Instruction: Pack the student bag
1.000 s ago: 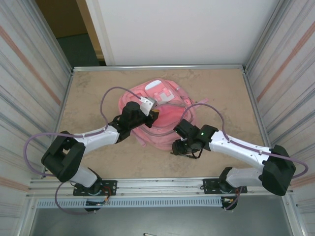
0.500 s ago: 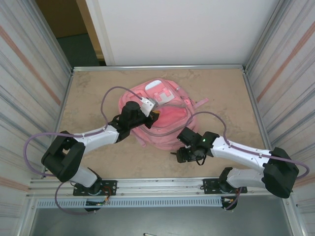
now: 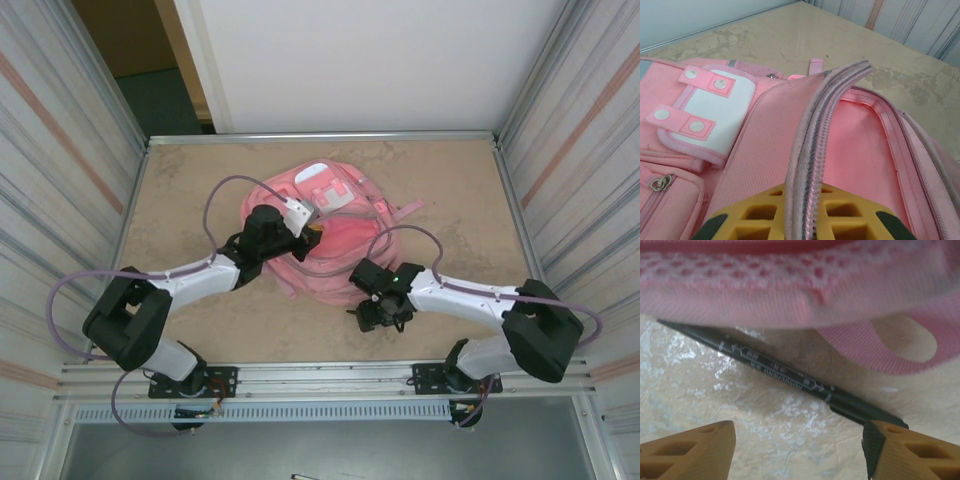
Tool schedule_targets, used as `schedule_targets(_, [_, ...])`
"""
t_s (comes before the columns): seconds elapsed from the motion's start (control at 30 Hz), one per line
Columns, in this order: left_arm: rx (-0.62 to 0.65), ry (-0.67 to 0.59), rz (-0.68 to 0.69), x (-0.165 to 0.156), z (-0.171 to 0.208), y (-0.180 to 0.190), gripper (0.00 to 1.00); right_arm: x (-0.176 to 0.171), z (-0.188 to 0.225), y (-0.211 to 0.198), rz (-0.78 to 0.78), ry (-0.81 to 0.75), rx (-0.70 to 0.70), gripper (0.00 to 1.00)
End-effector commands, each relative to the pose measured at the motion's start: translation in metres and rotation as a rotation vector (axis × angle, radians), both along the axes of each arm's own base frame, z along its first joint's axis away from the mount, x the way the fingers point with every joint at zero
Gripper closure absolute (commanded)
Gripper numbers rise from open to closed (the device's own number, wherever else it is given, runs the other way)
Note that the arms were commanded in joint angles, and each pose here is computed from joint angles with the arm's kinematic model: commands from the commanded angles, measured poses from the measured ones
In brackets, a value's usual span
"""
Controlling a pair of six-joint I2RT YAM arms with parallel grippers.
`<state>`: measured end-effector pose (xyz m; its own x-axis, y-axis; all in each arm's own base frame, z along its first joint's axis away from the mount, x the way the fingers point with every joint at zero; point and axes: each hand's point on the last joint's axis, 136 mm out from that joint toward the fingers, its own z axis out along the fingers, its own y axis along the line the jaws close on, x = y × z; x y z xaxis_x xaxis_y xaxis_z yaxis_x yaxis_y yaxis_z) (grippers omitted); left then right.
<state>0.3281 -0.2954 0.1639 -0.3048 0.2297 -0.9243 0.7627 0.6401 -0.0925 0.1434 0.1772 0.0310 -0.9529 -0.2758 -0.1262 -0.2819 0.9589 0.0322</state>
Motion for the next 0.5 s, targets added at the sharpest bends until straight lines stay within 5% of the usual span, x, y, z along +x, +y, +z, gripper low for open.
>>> schedule_targets(0.0, [-0.012, -0.042, 0.013, 0.002, 0.011, 0.008, 0.86, 0.012, 0.004, 0.008, 0.058, -0.033, -0.016, 0.28])
schedule_targets(0.23, [-0.015, -0.042, 0.014, 0.001, 0.009, 0.011, 0.86, 0.001, -0.021, 0.014, 0.096, 0.054, -0.04, 0.3])
schedule_targets(0.47, [-0.023, -0.04, 0.016, 0.003, 0.008, 0.013, 0.86, -0.013, -0.027, 0.023, 0.155, 0.105, -0.086, 0.55])
